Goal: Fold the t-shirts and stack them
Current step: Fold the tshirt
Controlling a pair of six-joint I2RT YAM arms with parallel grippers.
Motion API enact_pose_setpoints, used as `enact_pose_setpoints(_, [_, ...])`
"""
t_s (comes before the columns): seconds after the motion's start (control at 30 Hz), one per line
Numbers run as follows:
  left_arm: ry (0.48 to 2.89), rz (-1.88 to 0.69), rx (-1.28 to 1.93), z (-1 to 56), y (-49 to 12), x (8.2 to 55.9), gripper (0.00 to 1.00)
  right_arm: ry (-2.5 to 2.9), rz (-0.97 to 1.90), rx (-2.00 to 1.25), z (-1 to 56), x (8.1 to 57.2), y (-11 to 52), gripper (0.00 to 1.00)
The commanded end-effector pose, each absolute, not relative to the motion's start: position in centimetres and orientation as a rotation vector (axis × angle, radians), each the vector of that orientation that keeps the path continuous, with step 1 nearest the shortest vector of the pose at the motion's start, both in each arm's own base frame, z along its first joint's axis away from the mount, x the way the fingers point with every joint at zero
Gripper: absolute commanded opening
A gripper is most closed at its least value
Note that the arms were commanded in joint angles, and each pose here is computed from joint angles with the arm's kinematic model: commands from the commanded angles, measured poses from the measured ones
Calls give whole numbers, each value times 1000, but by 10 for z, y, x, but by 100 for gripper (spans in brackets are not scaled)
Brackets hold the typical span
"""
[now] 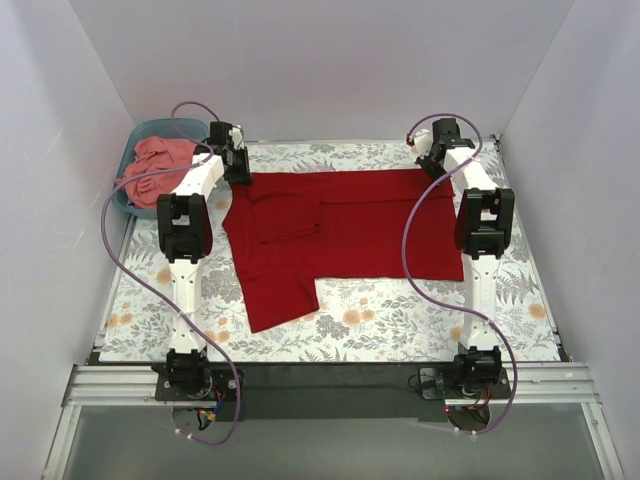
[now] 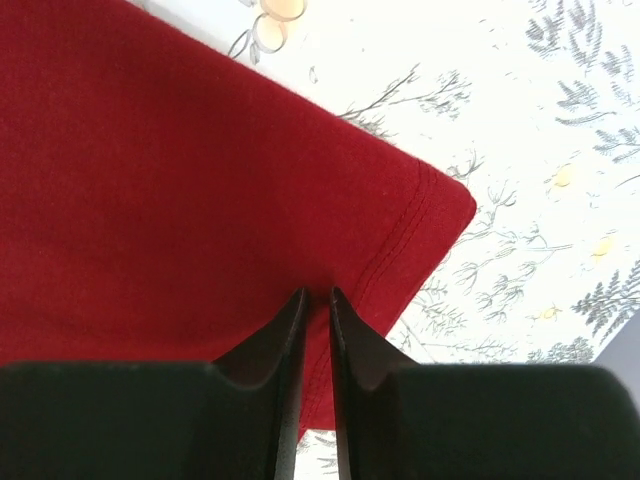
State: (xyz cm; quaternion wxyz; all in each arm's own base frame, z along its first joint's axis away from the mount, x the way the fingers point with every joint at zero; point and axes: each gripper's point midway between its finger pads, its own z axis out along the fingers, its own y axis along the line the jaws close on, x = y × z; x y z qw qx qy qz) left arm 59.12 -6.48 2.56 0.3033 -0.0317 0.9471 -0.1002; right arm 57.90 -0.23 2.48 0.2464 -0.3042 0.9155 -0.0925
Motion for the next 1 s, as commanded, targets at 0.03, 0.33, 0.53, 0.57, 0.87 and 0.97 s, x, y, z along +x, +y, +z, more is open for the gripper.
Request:
enact_pose_setpoints(0.03, [2446, -279, -40, 33, -63, 616, 26, 2568, -256, -841, -15, 572, -18, 27])
enact_pose_setpoints(0.33, [2139, -638, 149, 211, -115, 596, 85, 2331, -199, -871, 124, 563, 4, 75])
enact_pose_setpoints(0.53, [2113, -646, 312, 258, -117, 516, 87, 2281, -53, -1033, 171, 487, 23, 98])
enact_pose_setpoints(0.57, [2172, -657, 329, 234, -117, 498, 88, 2316, -6, -1084, 161, 456, 26, 99])
enact_pose_setpoints(0.87, [2265, -741, 658, 194, -121, 377, 89, 2410, 75, -1336, 111, 320, 21, 95])
enact_pose_setpoints(0.97, [2277, -714, 684, 184, -117, 358, 87, 2471, 55, -1420, 86, 288, 10, 85])
